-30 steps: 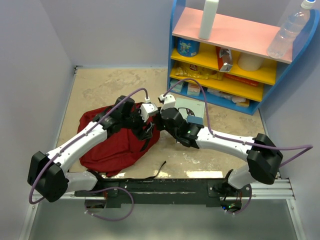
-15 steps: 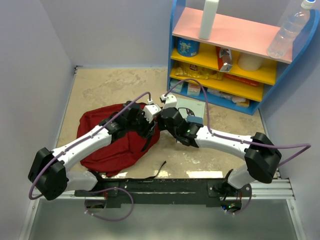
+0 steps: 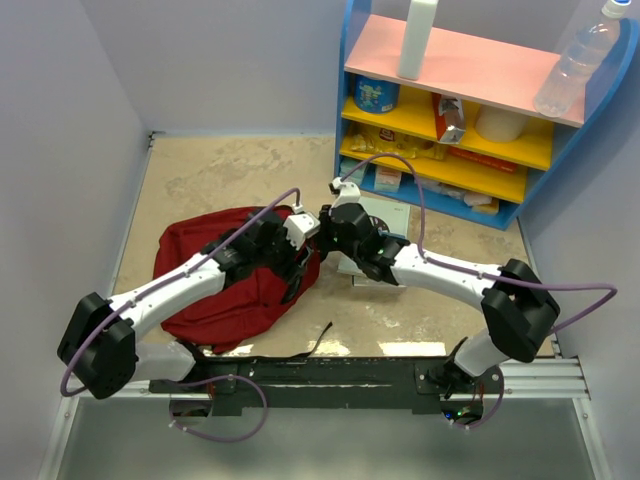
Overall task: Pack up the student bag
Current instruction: Unzip the student bag at the center of the board.
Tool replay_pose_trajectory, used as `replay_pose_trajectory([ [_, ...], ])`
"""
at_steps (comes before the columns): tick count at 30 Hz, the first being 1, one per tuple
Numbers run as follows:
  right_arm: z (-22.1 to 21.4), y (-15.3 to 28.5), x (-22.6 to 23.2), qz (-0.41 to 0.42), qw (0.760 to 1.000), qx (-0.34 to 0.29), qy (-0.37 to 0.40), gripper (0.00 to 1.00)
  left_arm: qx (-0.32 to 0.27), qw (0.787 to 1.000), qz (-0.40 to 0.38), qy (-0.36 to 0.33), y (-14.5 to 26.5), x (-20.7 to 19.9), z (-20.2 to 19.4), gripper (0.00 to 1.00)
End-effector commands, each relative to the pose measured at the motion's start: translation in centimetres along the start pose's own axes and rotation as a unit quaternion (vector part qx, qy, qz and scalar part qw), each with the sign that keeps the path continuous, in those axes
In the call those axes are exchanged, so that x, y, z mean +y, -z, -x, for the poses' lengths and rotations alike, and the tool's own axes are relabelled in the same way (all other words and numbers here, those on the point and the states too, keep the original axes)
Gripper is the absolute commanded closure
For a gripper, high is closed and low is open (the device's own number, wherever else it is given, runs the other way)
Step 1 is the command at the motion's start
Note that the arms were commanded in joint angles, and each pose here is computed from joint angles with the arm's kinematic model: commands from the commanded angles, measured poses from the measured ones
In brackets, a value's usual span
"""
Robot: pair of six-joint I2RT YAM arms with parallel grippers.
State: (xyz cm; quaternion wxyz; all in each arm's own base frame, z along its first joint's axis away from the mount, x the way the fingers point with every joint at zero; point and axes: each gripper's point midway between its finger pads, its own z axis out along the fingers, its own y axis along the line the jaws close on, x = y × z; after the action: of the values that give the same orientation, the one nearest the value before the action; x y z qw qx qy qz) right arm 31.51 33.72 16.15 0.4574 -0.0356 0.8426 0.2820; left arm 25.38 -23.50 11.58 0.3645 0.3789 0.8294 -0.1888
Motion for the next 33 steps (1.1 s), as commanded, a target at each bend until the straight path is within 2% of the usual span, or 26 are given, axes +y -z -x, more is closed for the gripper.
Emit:
replay_pose_trajectory([
  [1, 2.1, 0.1, 1.7, 0.041, 0.998, -0.026, -0.032, 1.0, 0.032, 0.999, -0.013, -0.007, -0.6, -0.9, -1.8, 0.53],
  [3, 2.1, -0.1, 1.5, 0.04, 0.998, -0.025, -0.032, 1.0, 0.03, 0.999, -0.008, -0.024, -0.8, -0.9, -1.7, 0.65],
  [4, 2.2, -0.2, 1.3, 0.038, 0.998, -0.026, -0.033, 1.0, 0.032, 0.999, -0.008, -0.028, -0.9, -0.9, -1.8, 0.76],
  [5, 2.2, -0.4, 1.1, 0.035, 0.999, -0.023, -0.032, 1.0, 0.033, 0.999, -0.009, -0.031, -0.9, -1.1, -1.8, 0.81],
  [6, 2.2, -0.5, 0.9, 0.034, 0.999, -0.022, -0.03, 1.0, 0.031, 0.999, -0.014, -0.035, -0.8, -1.4, -1.5, 0.91],
  [9, 2.5, -1.4, -0.2, 0.023, 0.999, -0.02, -0.024, 1.0, 0.031, 0.997, -0.027, -0.061, -0.4, -2.8, -1.0, 0.99],
  [15, 4.5, -3.4, -1.3, 0.002, 1.0, -0.027, -0.001, 1.0, 0.039, 0.983, -0.1, -0.148, 0.9, -8.6, -0.3, 1.0],
  [21, 7.2, -4.8, -2.0, -0.016, 0.999, -0.04, 0.018, 1.0, 0.067, 0.963, -0.152, -0.213, 1.5, -10.7, -2.0, 1.0],
  [25, 8.0, -6.0, -2.7, -0.025, 0.999, -0.042, 0.021, 1.0, 0.105, 0.949, -0.158, -0.251, 1.9, -10.1, -4.0, 1.0],
  [29, 8.4, -7.2, -3.0, -0.037, 0.998, -0.041, 0.03, 1.0, 0.165, 0.924, -0.168, -0.301, 2.5, -8.8, -7.7, 1.0],
  [33, 10.1, -7.5, -3.8, -0.053, 0.997, -0.059, 0.026, 1.0, 0.187, 0.914, -0.135, -0.334, 4.1, -6.2, -9.5, 1.0],
])
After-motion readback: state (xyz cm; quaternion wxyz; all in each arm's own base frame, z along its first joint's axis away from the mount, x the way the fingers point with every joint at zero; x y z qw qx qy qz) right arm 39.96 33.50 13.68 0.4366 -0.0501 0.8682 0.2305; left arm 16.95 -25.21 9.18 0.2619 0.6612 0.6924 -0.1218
